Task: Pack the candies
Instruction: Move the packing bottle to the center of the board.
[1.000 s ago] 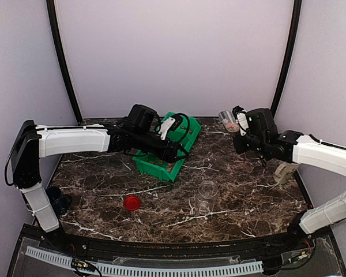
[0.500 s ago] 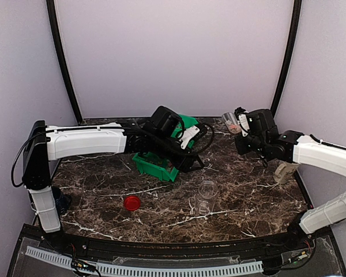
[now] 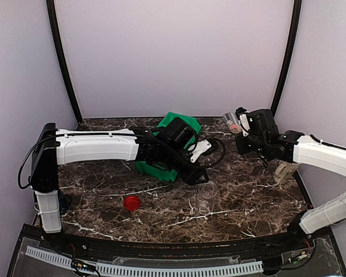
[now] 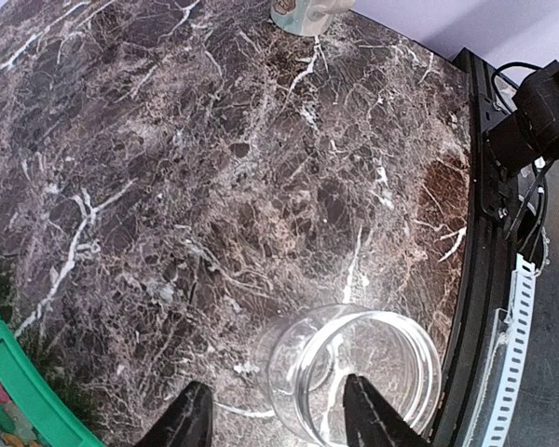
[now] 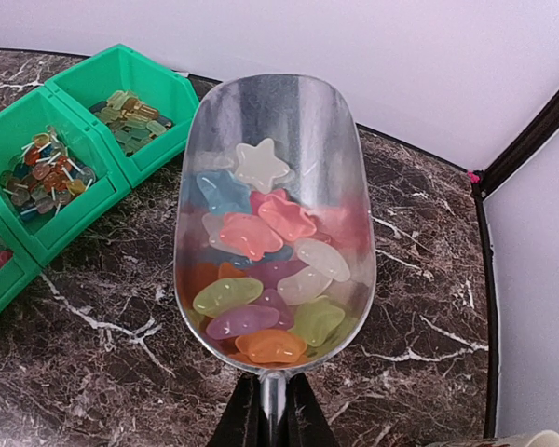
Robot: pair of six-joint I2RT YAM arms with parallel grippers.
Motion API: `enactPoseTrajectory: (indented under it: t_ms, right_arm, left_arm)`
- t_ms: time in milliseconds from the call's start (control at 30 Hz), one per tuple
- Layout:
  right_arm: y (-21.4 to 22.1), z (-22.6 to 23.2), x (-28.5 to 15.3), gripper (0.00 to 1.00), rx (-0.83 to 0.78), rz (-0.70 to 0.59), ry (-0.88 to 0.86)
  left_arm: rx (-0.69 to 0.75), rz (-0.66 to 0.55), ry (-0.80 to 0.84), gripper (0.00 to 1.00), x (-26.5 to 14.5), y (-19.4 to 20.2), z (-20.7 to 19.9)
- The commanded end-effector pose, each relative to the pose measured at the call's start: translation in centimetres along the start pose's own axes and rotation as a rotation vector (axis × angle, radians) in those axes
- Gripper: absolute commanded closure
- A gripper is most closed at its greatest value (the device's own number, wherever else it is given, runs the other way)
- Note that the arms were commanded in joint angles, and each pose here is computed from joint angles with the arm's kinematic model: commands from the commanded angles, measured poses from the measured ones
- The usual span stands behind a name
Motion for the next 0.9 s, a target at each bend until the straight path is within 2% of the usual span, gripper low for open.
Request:
enactPoseTrajectory:
  t_ms: [0, 400, 733, 867]
  right_arm:
    - [-1.0, -0.5, -0.6, 1.0, 0.038, -0.049, 0.007]
    - [-1.2, -0.5, -0.8, 1.0, 0.043, -0.057, -0.001]
    - [-1.3, -0.4, -0.9, 1.0, 0.048, -0.063, -0.01]
    - [-1.3, -0.3, -0.9, 1.0, 0.051, -0.065, -0.015]
  left_arm:
    - [0.027, 0.015, -0.025, 0.5, 0.0, -0.5, -0.4]
    - [0.055, 0.042, -0.028, 0.52, 0.5, -0.5, -1.1]
    - [0.07, 0.072, -0.042, 0.61, 1.0, 0.0, -1.1]
    - [0.072, 0.074, -0.045, 0.68, 1.2, 0.0, -1.1]
Point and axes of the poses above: each gripper's point midway between its finger pads, its own x axis out along the fingers, its own z axis along the line the jaws close on, y = z × x, the point moved 5 cm from there along -x, back along the fingers, and after that the axes turned 7 degrees about x, right-handed, at the moved point
